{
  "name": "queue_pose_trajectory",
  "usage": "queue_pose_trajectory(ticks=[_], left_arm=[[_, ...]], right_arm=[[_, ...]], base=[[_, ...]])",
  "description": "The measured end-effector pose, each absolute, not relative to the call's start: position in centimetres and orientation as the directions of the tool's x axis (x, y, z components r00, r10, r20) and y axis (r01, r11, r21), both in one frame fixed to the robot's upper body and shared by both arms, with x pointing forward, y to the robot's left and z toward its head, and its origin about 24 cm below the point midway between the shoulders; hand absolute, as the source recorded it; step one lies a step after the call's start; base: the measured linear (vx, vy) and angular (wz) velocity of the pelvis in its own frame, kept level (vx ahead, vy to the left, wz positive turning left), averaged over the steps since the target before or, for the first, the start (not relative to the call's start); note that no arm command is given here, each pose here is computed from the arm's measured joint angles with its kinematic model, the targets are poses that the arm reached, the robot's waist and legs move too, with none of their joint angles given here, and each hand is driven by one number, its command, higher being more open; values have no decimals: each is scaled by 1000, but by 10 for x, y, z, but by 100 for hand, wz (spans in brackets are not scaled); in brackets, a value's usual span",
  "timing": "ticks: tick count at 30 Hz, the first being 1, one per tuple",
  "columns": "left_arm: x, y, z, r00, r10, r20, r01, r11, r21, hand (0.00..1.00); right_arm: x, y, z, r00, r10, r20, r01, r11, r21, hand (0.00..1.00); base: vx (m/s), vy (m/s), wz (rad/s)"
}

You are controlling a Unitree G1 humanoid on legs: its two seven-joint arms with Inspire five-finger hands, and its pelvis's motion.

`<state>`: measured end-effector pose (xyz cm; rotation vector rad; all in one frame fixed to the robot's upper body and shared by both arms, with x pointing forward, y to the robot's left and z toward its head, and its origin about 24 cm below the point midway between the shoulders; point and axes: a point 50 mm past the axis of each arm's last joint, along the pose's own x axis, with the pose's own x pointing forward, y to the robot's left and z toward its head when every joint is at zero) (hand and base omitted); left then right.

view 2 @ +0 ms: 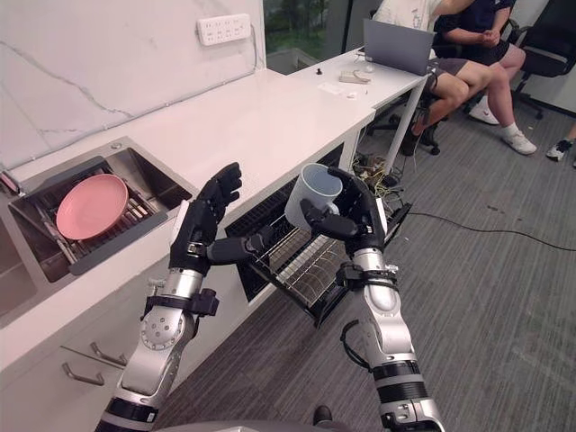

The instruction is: Walk over to the sink, pick up the cup, carry it to the dishwasher, place the cup inside the dishwasher, then close the dishwasher door

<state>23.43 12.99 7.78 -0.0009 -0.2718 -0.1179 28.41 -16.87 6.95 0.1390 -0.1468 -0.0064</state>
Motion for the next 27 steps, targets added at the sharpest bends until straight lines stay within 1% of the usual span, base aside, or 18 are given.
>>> queue_pose_trajectory(ticks=[2, 4, 5, 7, 10, 13, 15, 19, 21, 22, 27], left_arm=[[230, 131, 68, 968, -112, 226, 117, 993, -8, 90], [227, 134, 48, 985, -104, 138, 110, 993, -37, 90], [227, 134, 46, 986, -103, 128, 109, 993, -40, 90], [227, 136, 30, 994, -96, 59, 99, 993, -56, 90], [223, 139, 16, 997, -82, -8, 81, 994, -78, 90], [215, 146, 0, 995, -51, -81, 43, 995, -94, 90], [212, 152, -14, 989, -15, -145, 3, 997, -83, 90], [210, 165, -26, 978, 64, -199, -81, 994, -78, 90], [212, 169, -31, 971, 89, -221, -107, 992, -67, 90], [213, 172, -34, 966, 109, -233, -126, 990, -60, 90], [217, 180, -41, 948, 176, -264, -194, 980, -45, 90]], right_arm=[[288, -176, 64, 993, -16, 116, 10, 998, 55, 30], [299, -192, 53, 998, -43, 45, 47, 995, -85, 30], [301, -193, 52, 998, -47, 38, 51, 994, -100, 30], [317, -208, 54, 995, -99, 4, 98, 972, -212, 30], [333, -219, 62, 988, -152, -13, 140, 941, -308, 30], [353, -230, 83, 980, -200, 14, 190, 908, -372, 30], [367, -241, 106, 966, -252, 60, 254, 875, -413, 30], [384, -250, 143, 942, -304, 141, 335, 833, -441, 30], [388, -256, 152, 934, -327, 143, 356, 817, -455, 30], [390, -258, 152, 932, -340, 130, 359, 805, -472, 90], [391, -262, 139, 927, -372, 48, 345, 796, -498, 90]], base=[[-30, -12, 12], [-22, -23, 31], [-40, -17, 42], [-108, -16, 41], [-95, -23, 34], [-98, 3, 22], [-100, 26, 18], [-134, 17, 18], [-105, 1, 15], [-104, 3, 14], [-51, -3, 8]])
